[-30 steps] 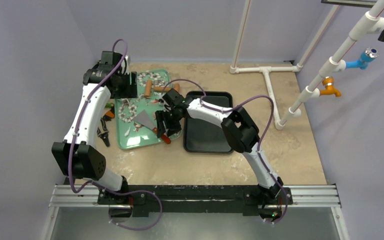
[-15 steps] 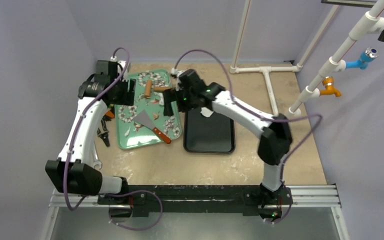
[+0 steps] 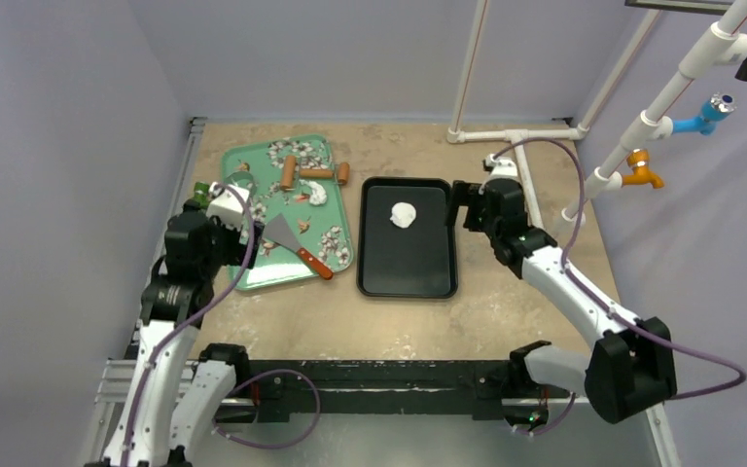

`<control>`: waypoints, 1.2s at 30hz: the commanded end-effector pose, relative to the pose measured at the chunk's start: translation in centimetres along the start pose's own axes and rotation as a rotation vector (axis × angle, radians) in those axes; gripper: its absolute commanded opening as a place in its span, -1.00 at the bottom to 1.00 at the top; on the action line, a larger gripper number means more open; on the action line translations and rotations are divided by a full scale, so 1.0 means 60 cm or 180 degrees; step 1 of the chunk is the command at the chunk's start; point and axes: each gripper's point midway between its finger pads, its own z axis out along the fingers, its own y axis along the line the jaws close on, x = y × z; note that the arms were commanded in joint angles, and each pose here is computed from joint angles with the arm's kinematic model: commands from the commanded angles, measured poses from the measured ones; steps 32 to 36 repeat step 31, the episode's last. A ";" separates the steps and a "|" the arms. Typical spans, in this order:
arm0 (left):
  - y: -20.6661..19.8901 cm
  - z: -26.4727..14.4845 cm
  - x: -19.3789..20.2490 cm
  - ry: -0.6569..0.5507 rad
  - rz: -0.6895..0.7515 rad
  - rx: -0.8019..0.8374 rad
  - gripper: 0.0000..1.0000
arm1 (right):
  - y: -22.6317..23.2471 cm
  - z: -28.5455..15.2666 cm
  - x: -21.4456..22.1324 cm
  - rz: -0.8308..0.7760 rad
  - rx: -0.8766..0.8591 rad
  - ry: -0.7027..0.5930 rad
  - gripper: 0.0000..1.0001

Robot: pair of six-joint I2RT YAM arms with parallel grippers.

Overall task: Roll out the dumpling wrappers from the dough
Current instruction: Reset both arms

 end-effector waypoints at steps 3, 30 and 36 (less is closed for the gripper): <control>-0.065 0.015 -0.011 -0.0754 -0.0118 0.0487 1.00 | -0.126 -0.052 -0.086 0.0059 0.0947 -0.1253 0.98; -0.032 0.120 0.075 -0.0471 -0.1197 -0.0324 1.00 | -0.221 -0.086 0.001 -0.0075 0.1497 -0.1960 0.98; -0.032 0.120 0.075 -0.0459 -0.1188 -0.0324 1.00 | -0.218 -0.085 0.001 -0.0081 0.1474 -0.1953 0.98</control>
